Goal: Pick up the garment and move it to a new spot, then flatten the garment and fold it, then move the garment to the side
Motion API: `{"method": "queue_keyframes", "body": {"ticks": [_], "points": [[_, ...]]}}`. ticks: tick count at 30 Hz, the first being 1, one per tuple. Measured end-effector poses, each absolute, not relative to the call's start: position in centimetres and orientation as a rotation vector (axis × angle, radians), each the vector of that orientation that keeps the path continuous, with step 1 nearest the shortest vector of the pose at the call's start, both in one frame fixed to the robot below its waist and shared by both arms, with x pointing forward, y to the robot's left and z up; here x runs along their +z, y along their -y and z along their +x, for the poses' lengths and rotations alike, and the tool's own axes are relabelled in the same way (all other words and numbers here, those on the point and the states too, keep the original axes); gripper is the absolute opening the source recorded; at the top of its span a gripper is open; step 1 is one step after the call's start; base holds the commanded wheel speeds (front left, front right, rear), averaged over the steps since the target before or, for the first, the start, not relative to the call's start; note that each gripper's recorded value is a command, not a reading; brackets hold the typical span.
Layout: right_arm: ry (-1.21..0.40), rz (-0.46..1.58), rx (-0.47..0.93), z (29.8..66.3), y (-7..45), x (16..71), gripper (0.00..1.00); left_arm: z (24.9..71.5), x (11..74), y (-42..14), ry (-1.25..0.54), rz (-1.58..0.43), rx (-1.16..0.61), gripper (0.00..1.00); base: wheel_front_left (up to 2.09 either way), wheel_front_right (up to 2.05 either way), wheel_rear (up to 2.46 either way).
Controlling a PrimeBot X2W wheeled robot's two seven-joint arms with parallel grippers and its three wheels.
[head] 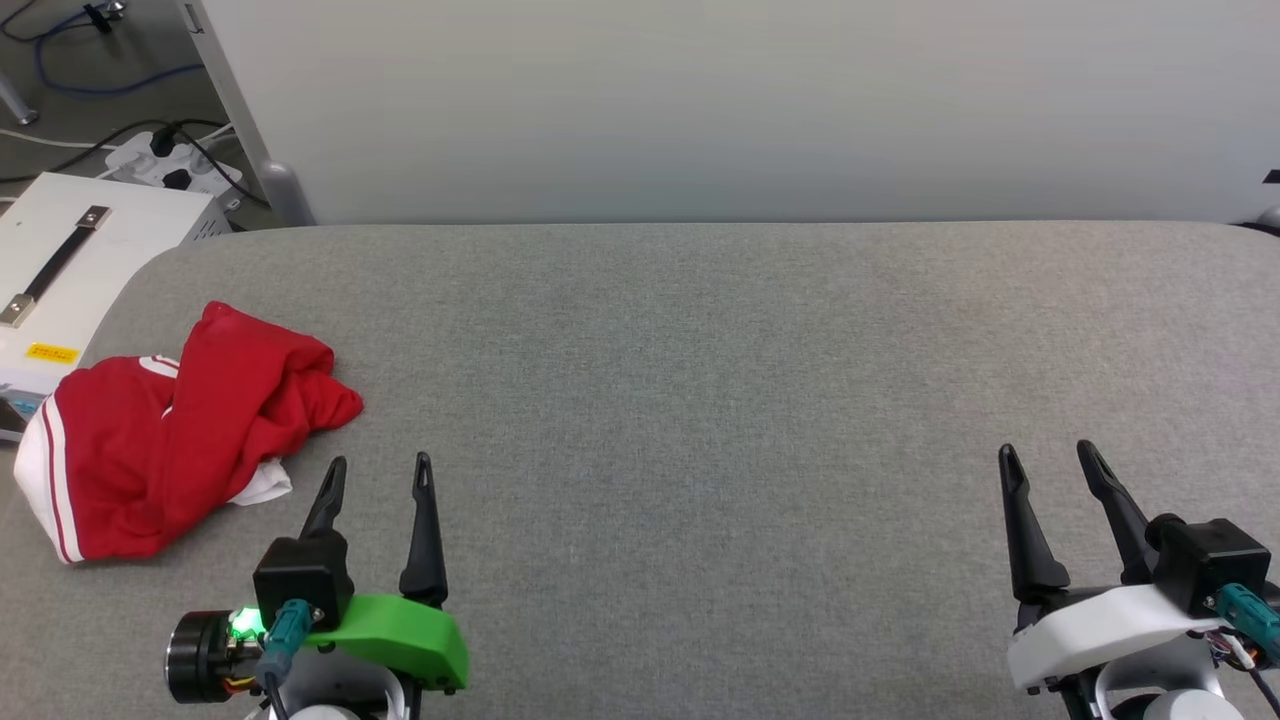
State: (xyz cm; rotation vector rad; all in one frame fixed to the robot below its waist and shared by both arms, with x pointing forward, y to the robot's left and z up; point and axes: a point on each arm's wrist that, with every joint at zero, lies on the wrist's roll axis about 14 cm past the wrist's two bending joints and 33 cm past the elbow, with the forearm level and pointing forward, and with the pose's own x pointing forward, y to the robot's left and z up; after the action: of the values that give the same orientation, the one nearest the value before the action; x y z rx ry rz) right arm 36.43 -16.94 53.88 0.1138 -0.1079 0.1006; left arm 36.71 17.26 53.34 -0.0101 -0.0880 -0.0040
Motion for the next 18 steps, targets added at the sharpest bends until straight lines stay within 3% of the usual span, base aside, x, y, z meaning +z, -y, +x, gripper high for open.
{"method": "queue_keyframes", "body": {"ticks": [18], "points": [[0.139, 0.132, 0.097, 36.23, 17.02, 54.13, 1.0, 36.57, 53.52, -17.02, 0.115, -0.034, -0.005, 1.0, 0.0, 0.0, 0.0]]}}
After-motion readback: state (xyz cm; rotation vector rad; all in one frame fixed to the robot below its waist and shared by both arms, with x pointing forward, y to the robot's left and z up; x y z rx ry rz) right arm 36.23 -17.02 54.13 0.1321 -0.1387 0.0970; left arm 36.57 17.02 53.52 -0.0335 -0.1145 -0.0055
